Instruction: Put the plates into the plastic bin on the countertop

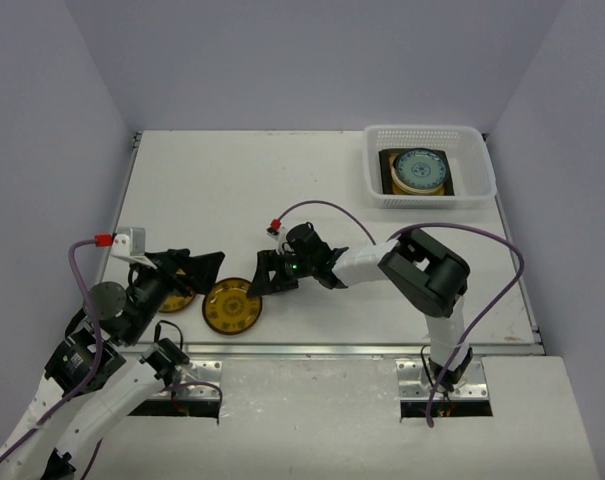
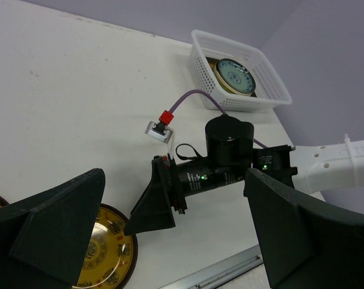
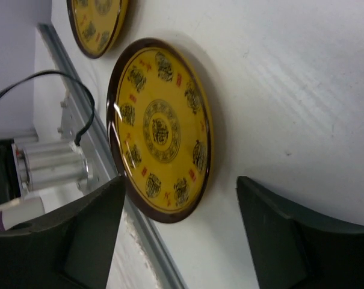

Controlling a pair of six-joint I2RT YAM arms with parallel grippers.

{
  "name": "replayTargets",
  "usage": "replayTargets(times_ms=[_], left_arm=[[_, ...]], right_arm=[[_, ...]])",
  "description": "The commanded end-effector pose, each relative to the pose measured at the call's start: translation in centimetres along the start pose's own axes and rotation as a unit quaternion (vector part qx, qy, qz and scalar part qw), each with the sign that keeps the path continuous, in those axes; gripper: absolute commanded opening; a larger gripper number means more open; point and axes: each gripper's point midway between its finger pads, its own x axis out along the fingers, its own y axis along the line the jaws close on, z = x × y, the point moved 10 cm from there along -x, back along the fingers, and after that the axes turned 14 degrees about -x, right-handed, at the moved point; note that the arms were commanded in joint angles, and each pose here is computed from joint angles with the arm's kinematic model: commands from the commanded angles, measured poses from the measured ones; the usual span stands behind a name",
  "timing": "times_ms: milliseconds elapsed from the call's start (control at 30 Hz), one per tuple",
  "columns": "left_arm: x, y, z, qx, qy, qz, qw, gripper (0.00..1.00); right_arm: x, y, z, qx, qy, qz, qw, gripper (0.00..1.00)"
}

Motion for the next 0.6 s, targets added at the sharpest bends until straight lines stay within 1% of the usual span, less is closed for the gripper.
replayTargets(times_ms=[0, 100, 200, 233, 267, 333, 367, 467, 533, 567], left_arm=[[-0.3, -0.3, 0.8, -0.012, -0.023, -0.002, 1.000, 1.00], [-0.6, -0.3, 0.9, -0.014, -0.028, -0.006, 0.999, 1.00], [-0.7, -0.3, 0.9, -0.014, -0.029, -0.008, 0.999, 1.00], [-0.7, -0.3, 0.9, -0.014, -0.029, -0.009, 0.999, 1.00], [-0.7, -0.3, 0.9, -0.014, -0.029, -0.009, 0.999, 1.00], [-0.6, -0.3, 0.9, -0.014, -0.028, -0.008, 0.999, 1.00], [-0.7, -0.3, 0.9, -0.014, -0.028, -0.008, 0.999, 1.00], [-0.8, -0.3, 0.9, -0.016, -0.032, -0.011, 0.999, 1.00], [-0.8, -0.3, 0.9, -0.016, -0.032, -0.012, 0.999, 1.00], [-0.8, -0.3, 0.9, -0.015, -0.031, -0.011, 0.999, 1.00]], right_arm=[[2.0, -0.7, -0.2, 0.034, -0.027, -0.029, 0.999, 0.74], [2.8, -1.4, -1.4, 0.057, -0.020, -0.047, 0.997, 0.62], [3.1, -1.5, -2.2, 0.075, -0.013, -0.053, 0.996, 0.56], [3.2, -1.5, -2.3, 0.079, -0.015, -0.051, 0.995, 0.52], [3.2, -1.5, -2.6, 0.081, -0.020, -0.048, 0.995, 0.43], [3.0, -1.7, -3.1, 0.088, -0.020, -0.053, 0.995, 0.33], [2.9, -1.8, -3.3, 0.089, -0.019, -0.054, 0.994, 0.24], [2.3, -1.4, -3.3, 0.087, -0.022, -0.047, 0.995, 0.03], [1.7, -0.7, -2.7, 0.078, -0.034, -0.041, 0.996, 0.00], [1.1, -0.3, -2.2, 0.072, -0.043, -0.038, 0.996, 0.00]])
